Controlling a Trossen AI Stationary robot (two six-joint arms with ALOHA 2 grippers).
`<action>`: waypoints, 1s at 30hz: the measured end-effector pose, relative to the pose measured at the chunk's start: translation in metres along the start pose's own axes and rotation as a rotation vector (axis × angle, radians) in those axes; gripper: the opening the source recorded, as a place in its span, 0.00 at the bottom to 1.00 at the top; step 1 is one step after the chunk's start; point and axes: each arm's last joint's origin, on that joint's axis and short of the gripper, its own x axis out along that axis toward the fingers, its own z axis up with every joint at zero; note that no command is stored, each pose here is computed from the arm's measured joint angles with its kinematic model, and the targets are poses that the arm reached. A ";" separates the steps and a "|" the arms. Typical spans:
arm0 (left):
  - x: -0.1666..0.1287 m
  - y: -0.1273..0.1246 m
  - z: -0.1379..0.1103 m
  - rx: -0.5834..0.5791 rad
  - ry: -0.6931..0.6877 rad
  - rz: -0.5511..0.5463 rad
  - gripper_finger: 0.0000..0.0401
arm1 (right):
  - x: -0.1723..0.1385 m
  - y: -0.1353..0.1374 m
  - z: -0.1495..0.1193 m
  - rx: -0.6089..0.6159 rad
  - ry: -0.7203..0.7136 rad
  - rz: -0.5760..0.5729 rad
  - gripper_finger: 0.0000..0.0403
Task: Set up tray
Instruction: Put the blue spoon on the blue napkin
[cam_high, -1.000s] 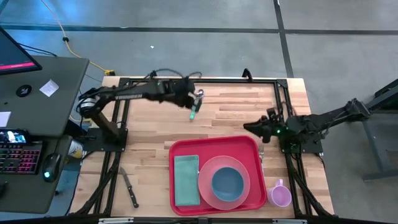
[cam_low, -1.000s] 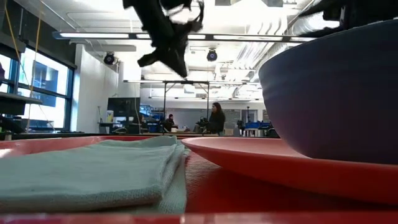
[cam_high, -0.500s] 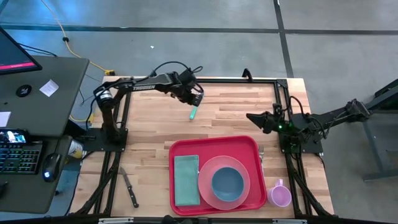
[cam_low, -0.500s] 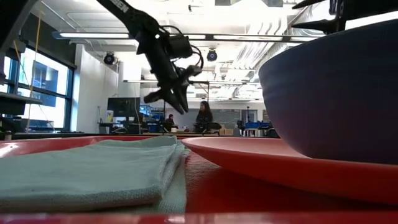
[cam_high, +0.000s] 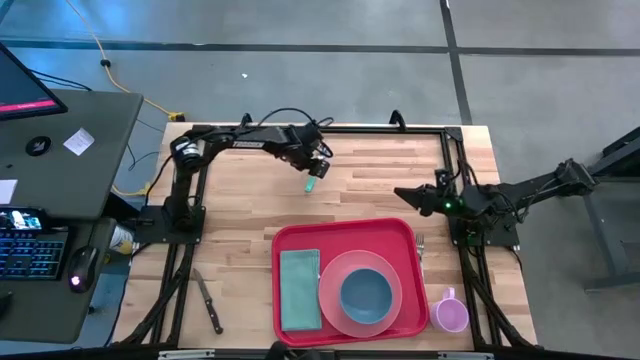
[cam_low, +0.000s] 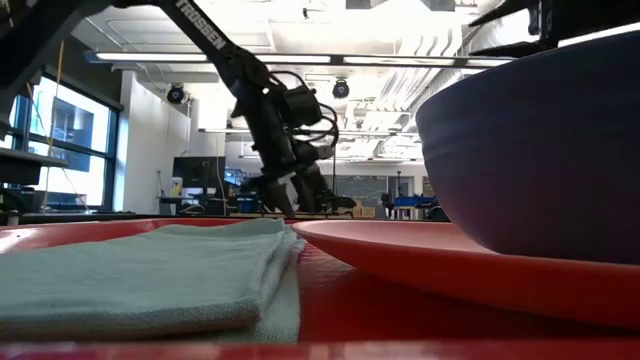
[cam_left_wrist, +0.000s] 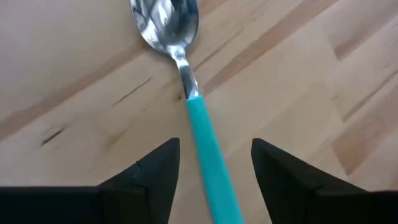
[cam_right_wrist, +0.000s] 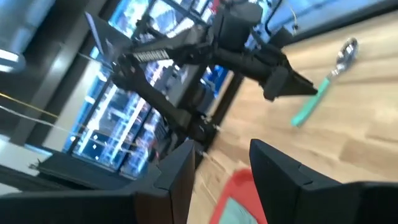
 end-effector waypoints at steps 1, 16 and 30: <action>0.005 -0.001 -0.002 -0.008 0.008 0.004 0.58 | 0.000 -0.001 -0.001 0.002 0.012 -0.009 0.34; 0.020 -0.005 -0.015 -0.012 0.081 0.138 0.20 | -0.002 -0.017 -0.013 0.018 0.240 -0.104 0.34; -0.028 -0.026 0.004 0.082 0.265 0.217 0.15 | -0.003 -0.018 -0.013 0.008 0.249 -0.112 0.34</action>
